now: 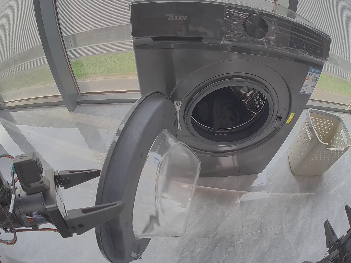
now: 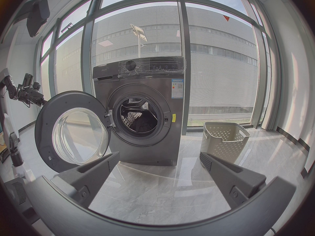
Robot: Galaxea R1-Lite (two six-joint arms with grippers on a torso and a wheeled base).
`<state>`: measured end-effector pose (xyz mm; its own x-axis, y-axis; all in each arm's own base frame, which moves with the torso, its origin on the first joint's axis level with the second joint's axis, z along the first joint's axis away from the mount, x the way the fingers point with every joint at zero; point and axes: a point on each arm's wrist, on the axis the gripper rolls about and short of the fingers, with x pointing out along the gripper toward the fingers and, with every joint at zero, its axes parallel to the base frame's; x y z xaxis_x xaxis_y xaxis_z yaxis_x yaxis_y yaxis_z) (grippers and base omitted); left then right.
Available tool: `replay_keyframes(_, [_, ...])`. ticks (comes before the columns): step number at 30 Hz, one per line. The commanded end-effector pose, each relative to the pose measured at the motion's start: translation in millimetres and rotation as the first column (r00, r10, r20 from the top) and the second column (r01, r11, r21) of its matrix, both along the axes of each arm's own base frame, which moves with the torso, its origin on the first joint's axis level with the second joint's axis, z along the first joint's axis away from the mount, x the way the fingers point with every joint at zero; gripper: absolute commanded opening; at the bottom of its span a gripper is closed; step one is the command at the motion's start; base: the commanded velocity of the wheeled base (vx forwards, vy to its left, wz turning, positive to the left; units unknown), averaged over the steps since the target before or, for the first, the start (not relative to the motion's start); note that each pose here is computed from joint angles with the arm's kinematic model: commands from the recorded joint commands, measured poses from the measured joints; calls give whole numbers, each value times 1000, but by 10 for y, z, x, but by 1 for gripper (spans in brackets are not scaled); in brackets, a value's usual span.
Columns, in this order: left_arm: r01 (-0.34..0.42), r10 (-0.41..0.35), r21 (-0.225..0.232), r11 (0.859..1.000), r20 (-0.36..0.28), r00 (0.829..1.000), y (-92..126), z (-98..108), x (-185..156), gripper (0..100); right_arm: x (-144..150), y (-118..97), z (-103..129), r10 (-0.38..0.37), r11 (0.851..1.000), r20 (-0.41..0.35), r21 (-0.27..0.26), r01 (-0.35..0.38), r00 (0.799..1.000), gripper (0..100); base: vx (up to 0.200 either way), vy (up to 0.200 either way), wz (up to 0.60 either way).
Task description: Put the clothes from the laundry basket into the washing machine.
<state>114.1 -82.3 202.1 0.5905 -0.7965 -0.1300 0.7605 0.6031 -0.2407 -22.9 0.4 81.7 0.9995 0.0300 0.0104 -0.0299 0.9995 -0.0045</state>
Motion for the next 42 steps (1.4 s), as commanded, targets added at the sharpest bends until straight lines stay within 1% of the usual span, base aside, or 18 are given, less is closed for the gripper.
replay_keyframes(1, [-22,22,7,1000,-2,1000,4,-14,11,100,1,0,-52,1,1000,-1,0,-1,1000,100,0,0,0])
replay_keyframes(2, [-88,88,0,996,18,996,62,12,0,100,1,0,-52,1,1000,-1,0,-1,1000,100,0,0,0])
replay_keyframes(5, [-195,195,-2,981,41,980,148,35,24,100,1,0,-52,1,1000,-1,0,-1,1000,100,0,0,0])
replay_keyframes(6, [-195,195,-2,981,41,980,148,35,24,100,1,0,-52,1,1000,-1,0,-1,1000,100,0,0,0])
replay_keyframes(7, [-235,235,-13,972,57,970,208,64,23,100,1,0,-52,1,1000,-1,0,-1,1000,100,0,0,0])
replay_keyframes(9, [-266,267,-23,964,67,961,252,91,23,100,1,0,-52,1,1000,-1,0,-1,1000,100,0,0,0])
replay_keyframes(12, [-292,293,-21,956,67,954,285,84,33,100,1,0,-52,1,1000,-1,0,-1,1000,100,0,0,0])
replay_keyframes(13, [-322,322,-16,947,64,945,321,72,51,100,1,0,-52,1,1000,-1,0,-1,1000,100,0,0,0])
replay_keyframes(14, [-330,330,-13,944,66,942,330,70,59,100,1,0,-52,1,1000,-1,0,-1,1000,100,0,0,0])
replay_keyframes(17, [-348,347,12,937,69,935,349,37,86,100,1,0,-52,1,1000,-1,0,-1,1000,100,0,0,0])
replay_keyframes(21, [-348,342,93,933,67,937,324,-73,166,100,1,0,-52,1,1000,-1,0,-1,1000,100,0,0,0])
replay_keyframes(23, [-347,341,116,931,62,938,301,-113,206,100,1,0,-52,1,1000,-1,0,-1,1000,100,0,0,0])
replay_keyframes(25, [-330,327,143,933,43,944,252,-159,276,100,1,0,-52,1,1000,-1,0,-1,1000,100,0,0,0])
replay_keyframes(29, [-281,282,165,946,12,959,112,-188,411,100,1,0,-52,1,1000,-1,0,-1,1000,100,0,0,0])
replay_keyframes(34, [-260,260,163,952,25,965,-64,-179,564,100,1,0,-52,1,1000,-1,0,-1,1000,100,0,0,0])
replay_keyframes(36, [-251,248,150,956,40,968,-239,-166,660,100,1,0,-52,1,1000,-1,0,-1,1000,100,0,0,0])
replay_keyframes(41, [-237,231,150,960,58,971,-502,-202,798,100,1,0,-52,1,1000,-1,0,-1,1000,100,0,0,0])
replay_keyframes(42, [-237,231,150,960,58,971,-502,-202,798,100,1,0,-52,1,1000,-1,0,-1,1000,100,0,0,0])
